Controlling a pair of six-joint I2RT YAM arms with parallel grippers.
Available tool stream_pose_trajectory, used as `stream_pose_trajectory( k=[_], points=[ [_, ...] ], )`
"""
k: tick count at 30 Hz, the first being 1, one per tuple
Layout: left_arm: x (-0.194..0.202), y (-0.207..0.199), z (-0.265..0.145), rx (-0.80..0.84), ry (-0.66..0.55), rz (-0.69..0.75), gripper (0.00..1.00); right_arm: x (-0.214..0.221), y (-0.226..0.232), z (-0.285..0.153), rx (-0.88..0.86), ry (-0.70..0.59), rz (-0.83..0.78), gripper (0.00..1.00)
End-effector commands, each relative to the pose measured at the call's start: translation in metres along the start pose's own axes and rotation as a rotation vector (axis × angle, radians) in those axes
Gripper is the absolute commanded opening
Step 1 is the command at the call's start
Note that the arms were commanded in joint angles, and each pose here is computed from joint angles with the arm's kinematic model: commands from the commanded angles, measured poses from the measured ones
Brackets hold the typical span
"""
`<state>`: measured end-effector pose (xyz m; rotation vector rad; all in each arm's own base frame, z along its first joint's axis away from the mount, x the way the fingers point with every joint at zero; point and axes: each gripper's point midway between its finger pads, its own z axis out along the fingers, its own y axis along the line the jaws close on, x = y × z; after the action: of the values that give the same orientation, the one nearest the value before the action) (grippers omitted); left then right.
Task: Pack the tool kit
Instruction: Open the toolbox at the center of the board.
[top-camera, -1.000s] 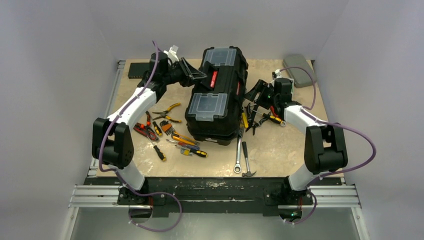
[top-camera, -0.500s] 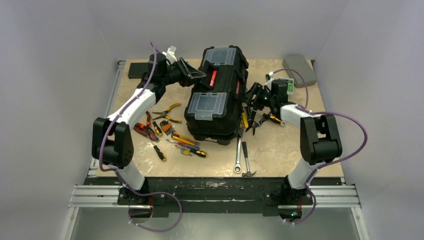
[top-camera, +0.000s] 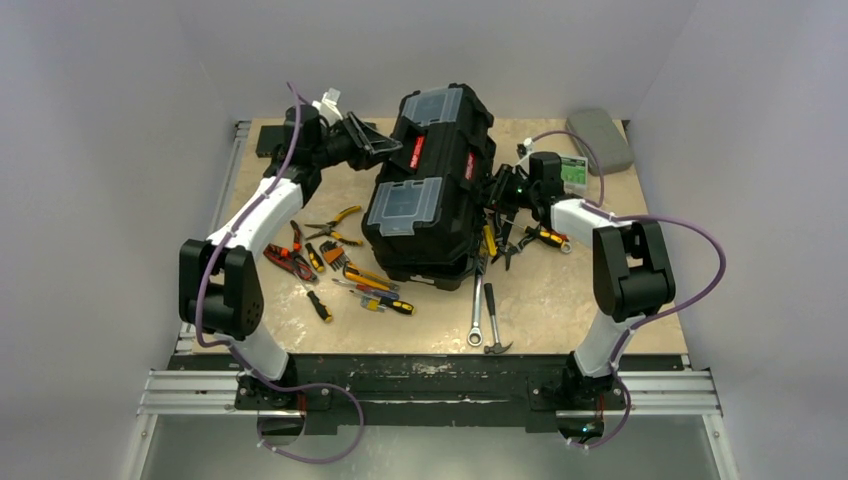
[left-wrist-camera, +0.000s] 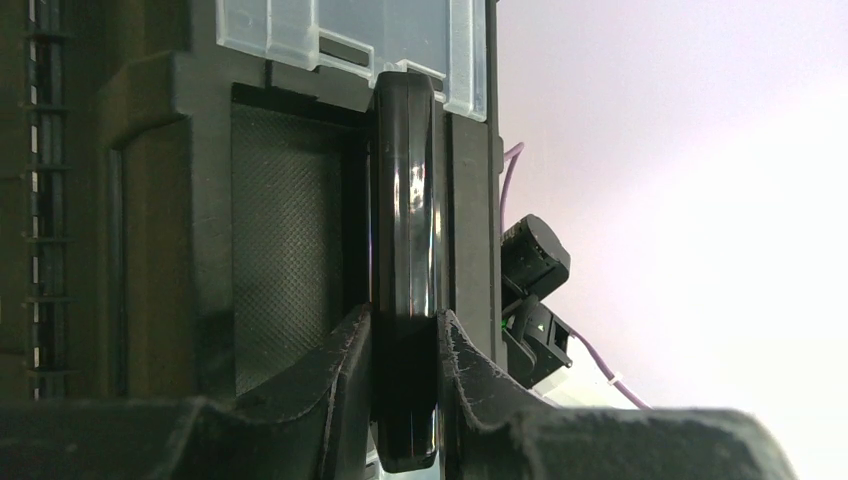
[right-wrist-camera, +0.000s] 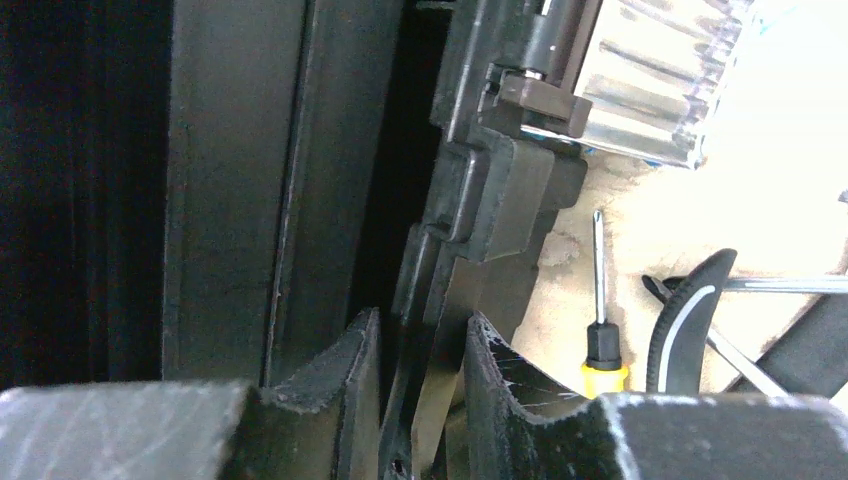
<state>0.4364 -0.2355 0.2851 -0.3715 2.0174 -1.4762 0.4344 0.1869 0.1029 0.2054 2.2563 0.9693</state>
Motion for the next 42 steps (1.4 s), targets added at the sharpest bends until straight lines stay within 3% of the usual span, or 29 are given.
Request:
stream_pose_trajectory(
  k=[1,2,5,21,42],
  points=[
    [-0.035,-0.110,-0.056,0.286,-0.139,0.230,0.00,0.004,-0.029,0.004,0.123,0.005,-0.015,0.11],
    [-0.038,-0.108,-0.058,0.282,-0.147,0.230,0.00,0.002,-0.030,0.003,0.132,-0.001,-0.016,0.05],
    [-0.049,-0.098,-0.064,0.265,-0.172,0.220,0.00,-0.001,-0.030,0.000,0.144,-0.021,-0.024,0.00],
    [-0.099,-0.016,-0.101,0.167,-0.307,0.128,0.00,-0.006,-0.031,-0.003,0.147,-0.069,-0.035,0.00],
    [-0.123,0.059,-0.121,0.153,-0.364,0.044,0.00,-0.005,-0.036,-0.001,0.162,-0.070,-0.036,0.00]
  ],
)
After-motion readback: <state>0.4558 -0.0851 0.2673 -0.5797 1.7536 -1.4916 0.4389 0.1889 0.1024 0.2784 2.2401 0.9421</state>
